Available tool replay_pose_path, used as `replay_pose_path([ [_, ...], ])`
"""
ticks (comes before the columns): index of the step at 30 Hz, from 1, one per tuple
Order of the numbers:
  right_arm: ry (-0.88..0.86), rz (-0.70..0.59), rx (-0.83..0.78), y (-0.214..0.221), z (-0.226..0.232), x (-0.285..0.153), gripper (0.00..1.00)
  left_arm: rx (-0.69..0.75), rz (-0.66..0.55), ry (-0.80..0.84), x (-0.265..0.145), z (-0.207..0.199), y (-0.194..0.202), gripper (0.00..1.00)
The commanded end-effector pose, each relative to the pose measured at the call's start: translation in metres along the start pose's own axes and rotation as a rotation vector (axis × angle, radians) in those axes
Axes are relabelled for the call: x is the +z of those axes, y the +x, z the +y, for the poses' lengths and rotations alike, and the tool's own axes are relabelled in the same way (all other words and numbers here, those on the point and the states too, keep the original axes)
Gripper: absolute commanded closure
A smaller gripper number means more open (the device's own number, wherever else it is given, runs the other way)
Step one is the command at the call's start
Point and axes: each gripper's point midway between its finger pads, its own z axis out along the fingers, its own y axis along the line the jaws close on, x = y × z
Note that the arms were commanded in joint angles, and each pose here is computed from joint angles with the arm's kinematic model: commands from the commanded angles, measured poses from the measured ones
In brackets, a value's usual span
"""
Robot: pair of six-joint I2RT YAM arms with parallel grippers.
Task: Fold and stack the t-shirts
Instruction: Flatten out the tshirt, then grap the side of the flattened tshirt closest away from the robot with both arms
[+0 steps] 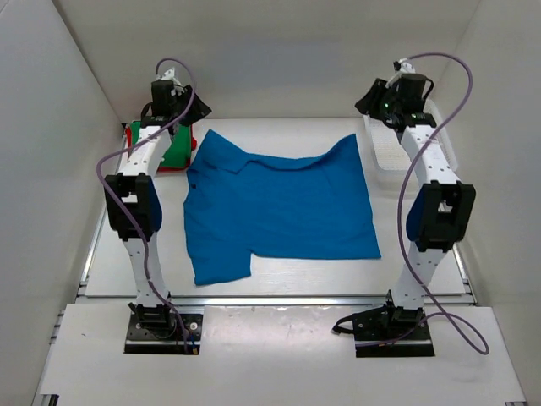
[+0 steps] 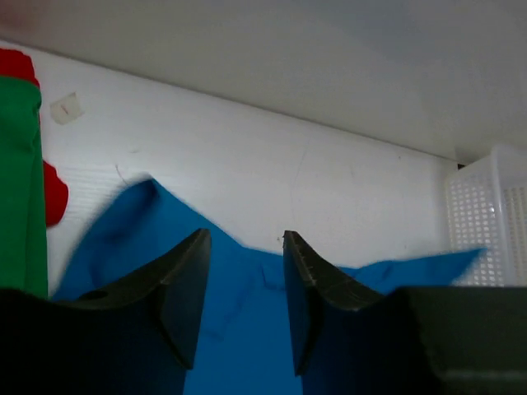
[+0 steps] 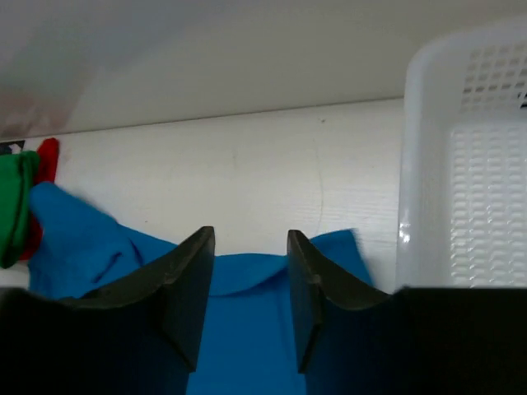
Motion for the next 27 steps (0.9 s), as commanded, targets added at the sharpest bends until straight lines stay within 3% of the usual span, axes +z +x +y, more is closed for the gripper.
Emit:
replay_pose_path([
  [1,-0.017,-0.114,-0.112,-0.063,0.027,-0.013,0.6,0.011,-0.135,0.167,-0.048,-0.047,-0.068,0.47],
  [3,0.002,-0.081,-0.111,-0.053,0.025,-0.02,0.58,0.025,-0.194,0.136,-0.082,-0.047,-0.074,0.4],
  [6,0.022,-0.053,-0.112,-0.026,0.021,-0.043,0.56,0.04,-0.151,0.062,-0.103,-0.025,-0.026,0.37],
  [10,0.067,0.001,-0.101,0.018,0.017,-0.083,0.56,0.095,-0.003,-0.026,-0.155,-0.009,0.06,0.37],
  [14,0.155,0.158,-0.084,0.098,-0.003,-0.114,0.57,0.115,0.149,-0.081,-0.197,0.013,0.145,0.39],
  [20,0.228,0.301,-0.037,0.173,-0.026,-0.156,0.57,0.092,0.352,-0.184,-0.236,0.064,0.238,0.44],
  [27,0.262,0.422,0.051,0.244,-0.046,-0.185,0.54,0.121,0.504,-0.322,-0.249,0.104,0.293,0.44],
])
